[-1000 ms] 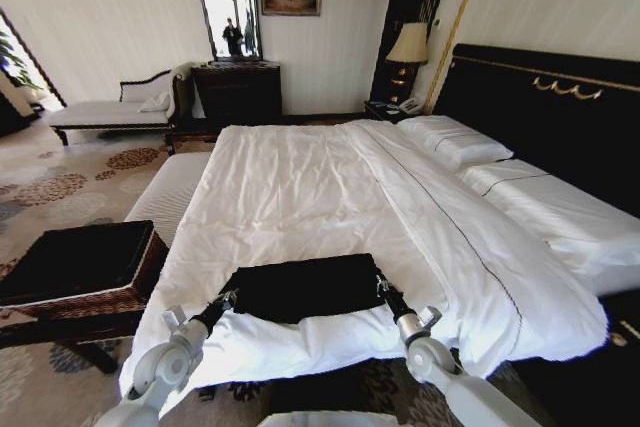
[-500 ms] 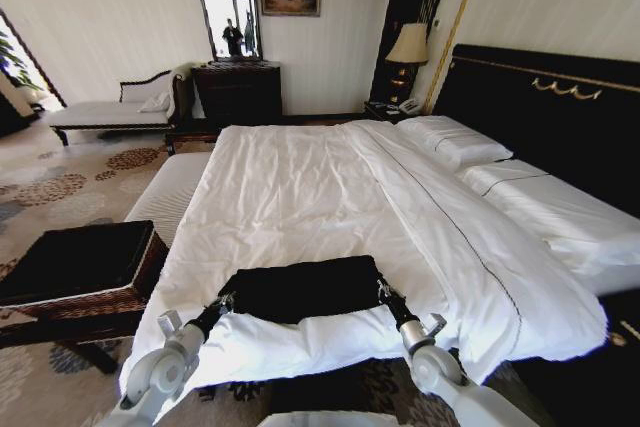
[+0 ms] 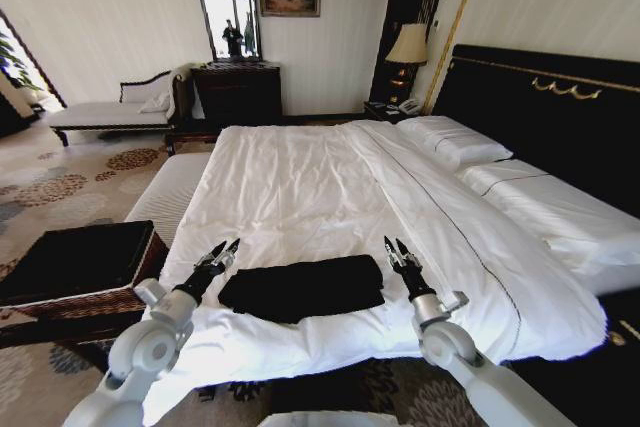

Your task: Fold the clothes on the bed and place them into the basket.

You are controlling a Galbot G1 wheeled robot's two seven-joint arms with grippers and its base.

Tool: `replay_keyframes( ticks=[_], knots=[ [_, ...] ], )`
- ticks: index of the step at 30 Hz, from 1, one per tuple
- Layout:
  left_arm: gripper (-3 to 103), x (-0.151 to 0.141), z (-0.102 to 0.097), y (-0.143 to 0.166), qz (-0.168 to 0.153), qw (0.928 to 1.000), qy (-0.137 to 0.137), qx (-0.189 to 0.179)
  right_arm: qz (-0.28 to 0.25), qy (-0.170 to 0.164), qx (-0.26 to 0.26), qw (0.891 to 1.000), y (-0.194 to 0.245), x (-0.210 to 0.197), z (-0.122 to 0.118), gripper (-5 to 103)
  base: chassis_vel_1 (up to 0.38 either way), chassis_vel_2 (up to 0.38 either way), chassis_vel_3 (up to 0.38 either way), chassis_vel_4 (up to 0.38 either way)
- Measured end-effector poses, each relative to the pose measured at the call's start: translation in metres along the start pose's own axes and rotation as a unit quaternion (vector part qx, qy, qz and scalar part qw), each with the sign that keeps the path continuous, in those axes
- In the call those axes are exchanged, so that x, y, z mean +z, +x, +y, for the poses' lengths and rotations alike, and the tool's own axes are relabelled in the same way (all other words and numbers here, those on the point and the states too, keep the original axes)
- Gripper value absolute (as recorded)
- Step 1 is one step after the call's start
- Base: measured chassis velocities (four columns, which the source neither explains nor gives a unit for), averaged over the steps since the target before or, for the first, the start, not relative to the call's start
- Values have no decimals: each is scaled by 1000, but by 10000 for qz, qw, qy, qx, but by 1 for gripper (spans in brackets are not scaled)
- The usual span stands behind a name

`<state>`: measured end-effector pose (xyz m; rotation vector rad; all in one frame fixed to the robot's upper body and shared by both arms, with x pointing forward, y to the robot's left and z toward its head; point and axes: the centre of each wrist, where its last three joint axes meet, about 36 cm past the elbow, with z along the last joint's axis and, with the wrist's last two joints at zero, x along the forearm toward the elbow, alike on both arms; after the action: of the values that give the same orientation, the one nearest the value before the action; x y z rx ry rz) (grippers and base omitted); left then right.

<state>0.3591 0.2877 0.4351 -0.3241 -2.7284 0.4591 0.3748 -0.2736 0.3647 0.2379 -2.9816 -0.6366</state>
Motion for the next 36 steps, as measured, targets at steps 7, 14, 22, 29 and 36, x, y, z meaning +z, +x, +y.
replay_keyframes(
  ticks=[7,14,22,29,36],
  knots=[
    [93,52,-8,-5,761,9950,-584,-282,906,525,292,9941,-2,37,5,86,0,0,0,0],
    [100,89,4,28,1214,9839,-1128,-673,1679,1029,865,9766,31,56,5,100,0,0,0,0],
    [100,94,7,47,1254,9807,-1254,-825,2064,1420,1274,9597,59,42,13,100,0,0,0,0],
    [100,67,27,60,947,9807,-1292,-1123,1643,1350,1430,9666,70,10,9,100,0,0,0,0],
    [100,-3,88,58,-98,9813,-328,-1894,988,326,1095,9885,55,12,-9,100,0,0,0,0]
  ],
)
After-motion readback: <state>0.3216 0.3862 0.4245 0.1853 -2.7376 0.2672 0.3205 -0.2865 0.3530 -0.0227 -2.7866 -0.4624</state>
